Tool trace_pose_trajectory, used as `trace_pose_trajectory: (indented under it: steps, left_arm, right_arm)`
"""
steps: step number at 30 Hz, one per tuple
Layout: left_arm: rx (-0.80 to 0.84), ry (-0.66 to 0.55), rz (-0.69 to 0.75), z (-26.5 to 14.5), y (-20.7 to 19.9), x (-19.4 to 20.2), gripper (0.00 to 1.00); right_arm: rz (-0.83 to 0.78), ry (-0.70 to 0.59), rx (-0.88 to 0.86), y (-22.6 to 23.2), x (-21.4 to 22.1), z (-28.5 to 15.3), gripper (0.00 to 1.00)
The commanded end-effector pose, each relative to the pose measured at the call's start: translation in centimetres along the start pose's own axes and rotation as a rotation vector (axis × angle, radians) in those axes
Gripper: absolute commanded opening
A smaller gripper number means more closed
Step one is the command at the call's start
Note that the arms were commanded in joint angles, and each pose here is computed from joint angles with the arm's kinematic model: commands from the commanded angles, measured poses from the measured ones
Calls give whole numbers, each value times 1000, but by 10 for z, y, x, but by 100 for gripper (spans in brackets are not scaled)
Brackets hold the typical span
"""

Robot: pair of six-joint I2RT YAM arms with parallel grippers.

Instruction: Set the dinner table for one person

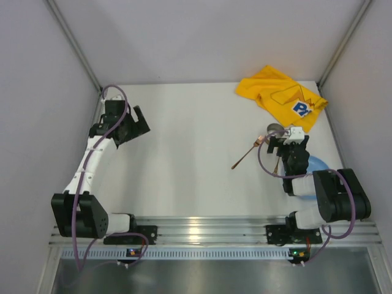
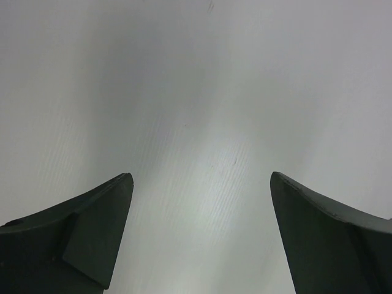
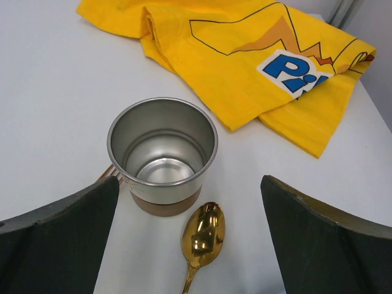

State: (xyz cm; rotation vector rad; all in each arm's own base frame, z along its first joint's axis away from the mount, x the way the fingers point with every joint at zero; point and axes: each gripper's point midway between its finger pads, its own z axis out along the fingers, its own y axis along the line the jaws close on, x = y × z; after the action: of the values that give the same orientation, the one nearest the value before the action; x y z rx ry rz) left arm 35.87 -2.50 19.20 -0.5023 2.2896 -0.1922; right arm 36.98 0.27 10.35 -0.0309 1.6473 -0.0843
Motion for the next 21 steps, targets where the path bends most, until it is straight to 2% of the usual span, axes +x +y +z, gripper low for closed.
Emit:
trace_pose_trajectory:
  steps: [1,5,9,14,18,21]
  left_arm:
    - [-89,55,-27,-14,16,10,99]
    - [-186,127,-21,-25,30,17,99]
    - [-58,138,-5,-41,8,16,99]
    - [-107,217,9,-51,29,48,98]
    - [-153,191,11,-62,37,43,99]
    - [-123,182,15,-68,31,39,98]
  right_arm:
    - [22,-54,11,-4,-18,8,100]
    - [23,-54,14,-4,-18,8,100]
    - [22,-54,11,-4,-18,9,100]
    - [23,-56,11,-4,-19,9,100]
    - [24,-57,12,-4,-19,8,100]
    - [23,-54,13,-4,-18,9,100]
